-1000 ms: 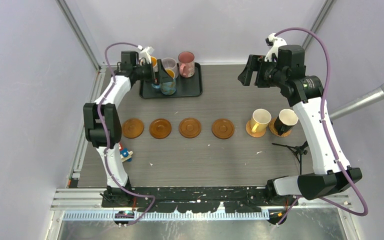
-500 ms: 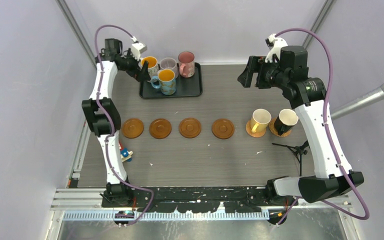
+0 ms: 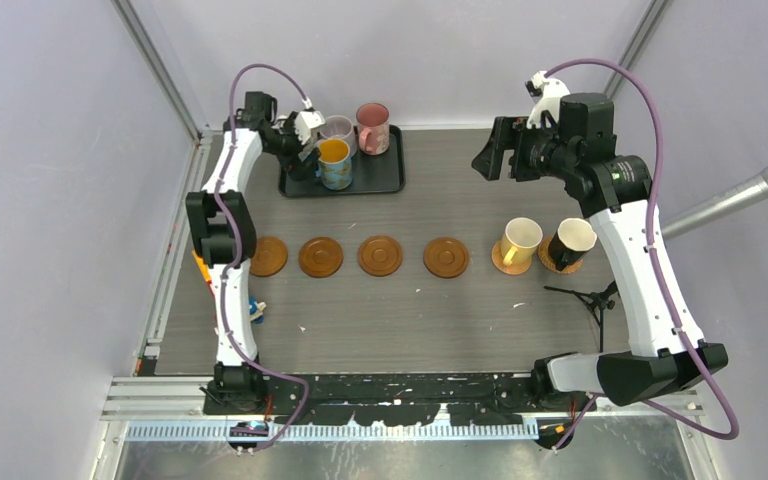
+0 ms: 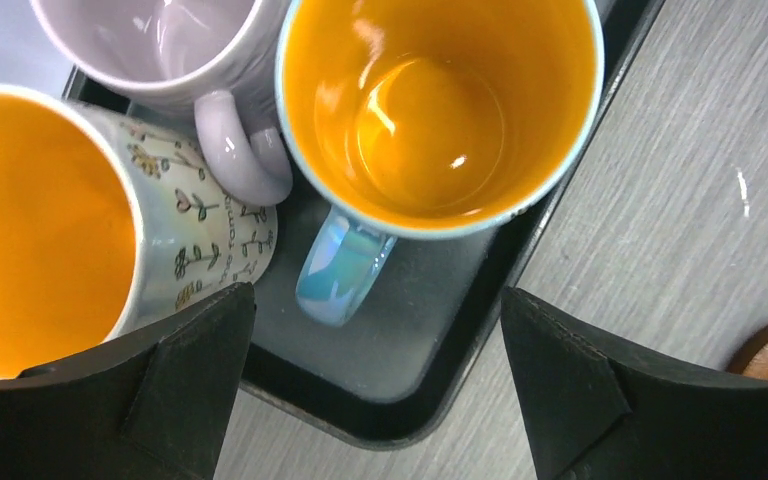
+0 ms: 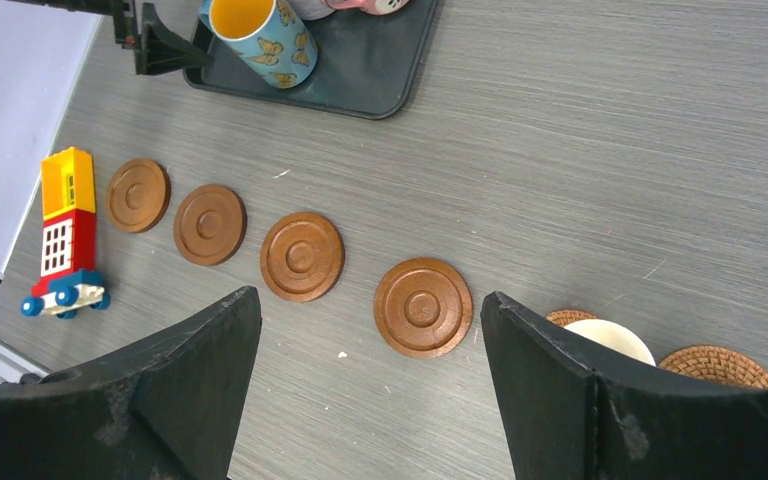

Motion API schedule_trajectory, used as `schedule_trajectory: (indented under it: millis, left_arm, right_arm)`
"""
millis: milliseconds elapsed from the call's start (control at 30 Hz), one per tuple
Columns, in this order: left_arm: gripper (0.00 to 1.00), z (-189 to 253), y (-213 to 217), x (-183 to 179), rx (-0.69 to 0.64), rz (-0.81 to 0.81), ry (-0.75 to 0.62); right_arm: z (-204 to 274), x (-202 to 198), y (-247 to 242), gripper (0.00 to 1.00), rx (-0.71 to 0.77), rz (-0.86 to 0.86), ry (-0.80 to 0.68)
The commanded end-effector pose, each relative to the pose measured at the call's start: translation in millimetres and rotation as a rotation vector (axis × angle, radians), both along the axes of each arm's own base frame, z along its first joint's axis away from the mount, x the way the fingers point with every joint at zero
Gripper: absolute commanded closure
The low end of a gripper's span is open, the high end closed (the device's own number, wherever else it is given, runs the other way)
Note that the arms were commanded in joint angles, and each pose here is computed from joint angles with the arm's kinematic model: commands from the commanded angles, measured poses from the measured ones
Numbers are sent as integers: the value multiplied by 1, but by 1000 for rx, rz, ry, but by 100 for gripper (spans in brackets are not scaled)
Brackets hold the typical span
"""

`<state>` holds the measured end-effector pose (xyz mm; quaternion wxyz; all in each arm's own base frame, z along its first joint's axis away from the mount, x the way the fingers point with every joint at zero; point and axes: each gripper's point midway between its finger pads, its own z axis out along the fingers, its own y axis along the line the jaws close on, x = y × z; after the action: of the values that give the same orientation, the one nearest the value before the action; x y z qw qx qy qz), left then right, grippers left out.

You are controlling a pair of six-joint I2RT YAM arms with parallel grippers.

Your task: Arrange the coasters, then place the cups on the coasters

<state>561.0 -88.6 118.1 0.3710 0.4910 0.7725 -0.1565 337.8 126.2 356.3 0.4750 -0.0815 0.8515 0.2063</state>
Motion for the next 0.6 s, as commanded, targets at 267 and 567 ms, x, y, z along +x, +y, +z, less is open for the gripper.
schedule_trajectory:
  millis: [267,567]
  left_arm:
    - [39,-1,-30,-12,9,-123,-37]
    - [55,-8,-31,-3,-42,51,14]
  right_arm:
    - [8,-6,4,15,-9,45,-36]
    - [11,-5,7,15,12,49,-34]
